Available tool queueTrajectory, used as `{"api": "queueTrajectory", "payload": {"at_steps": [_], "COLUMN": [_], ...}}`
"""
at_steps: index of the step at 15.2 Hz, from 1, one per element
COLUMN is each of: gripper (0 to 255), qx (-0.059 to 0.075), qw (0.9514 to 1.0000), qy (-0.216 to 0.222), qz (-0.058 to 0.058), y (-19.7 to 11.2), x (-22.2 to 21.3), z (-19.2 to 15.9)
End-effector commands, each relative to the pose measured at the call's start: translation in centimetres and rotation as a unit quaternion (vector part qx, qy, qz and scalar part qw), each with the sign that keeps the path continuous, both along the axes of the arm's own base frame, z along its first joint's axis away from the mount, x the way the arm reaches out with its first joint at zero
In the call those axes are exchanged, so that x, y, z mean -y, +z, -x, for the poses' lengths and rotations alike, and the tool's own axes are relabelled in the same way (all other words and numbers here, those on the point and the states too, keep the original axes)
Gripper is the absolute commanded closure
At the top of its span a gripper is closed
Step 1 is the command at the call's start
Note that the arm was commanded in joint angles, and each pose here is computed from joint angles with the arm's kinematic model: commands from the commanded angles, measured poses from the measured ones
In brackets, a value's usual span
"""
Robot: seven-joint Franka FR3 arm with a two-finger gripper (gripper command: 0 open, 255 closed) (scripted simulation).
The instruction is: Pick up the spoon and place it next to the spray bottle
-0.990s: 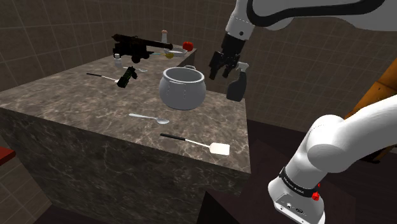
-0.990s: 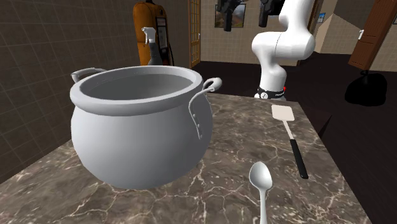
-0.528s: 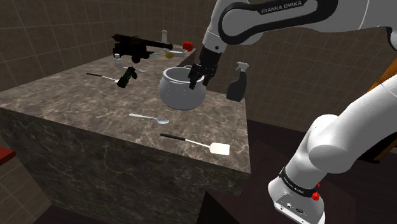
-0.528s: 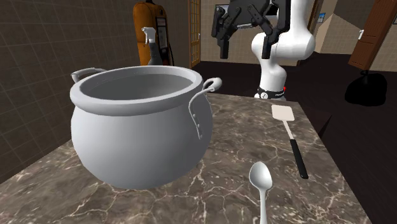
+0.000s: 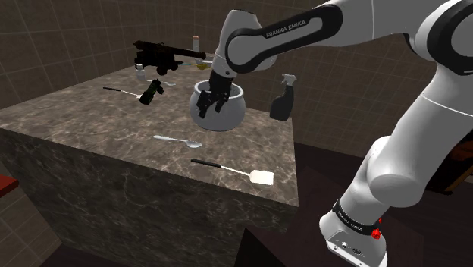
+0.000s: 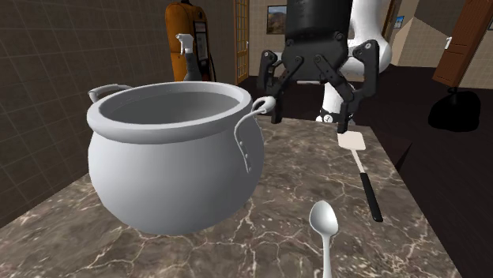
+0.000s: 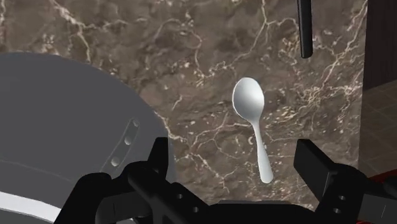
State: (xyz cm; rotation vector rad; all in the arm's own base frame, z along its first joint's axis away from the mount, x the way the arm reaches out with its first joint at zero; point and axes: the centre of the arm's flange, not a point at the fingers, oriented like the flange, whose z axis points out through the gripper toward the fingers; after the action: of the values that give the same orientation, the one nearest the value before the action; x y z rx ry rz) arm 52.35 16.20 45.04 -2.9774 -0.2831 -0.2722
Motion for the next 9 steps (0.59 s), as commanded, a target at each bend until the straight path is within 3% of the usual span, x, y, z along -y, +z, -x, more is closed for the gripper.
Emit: {"api": "queueTrajectory", "payload": {"at_steps": [1, 9], "gripper": [0, 0], "qx": [0.003, 0.013], "qw": [0.9999, 0.9978], "qy": [0.013, 0.065], "qz": [-0.001, -0.004], "y": [-1.4, -7.1], "x": [-1.6, -8.2], "z": [-1.3, -6.9]}}
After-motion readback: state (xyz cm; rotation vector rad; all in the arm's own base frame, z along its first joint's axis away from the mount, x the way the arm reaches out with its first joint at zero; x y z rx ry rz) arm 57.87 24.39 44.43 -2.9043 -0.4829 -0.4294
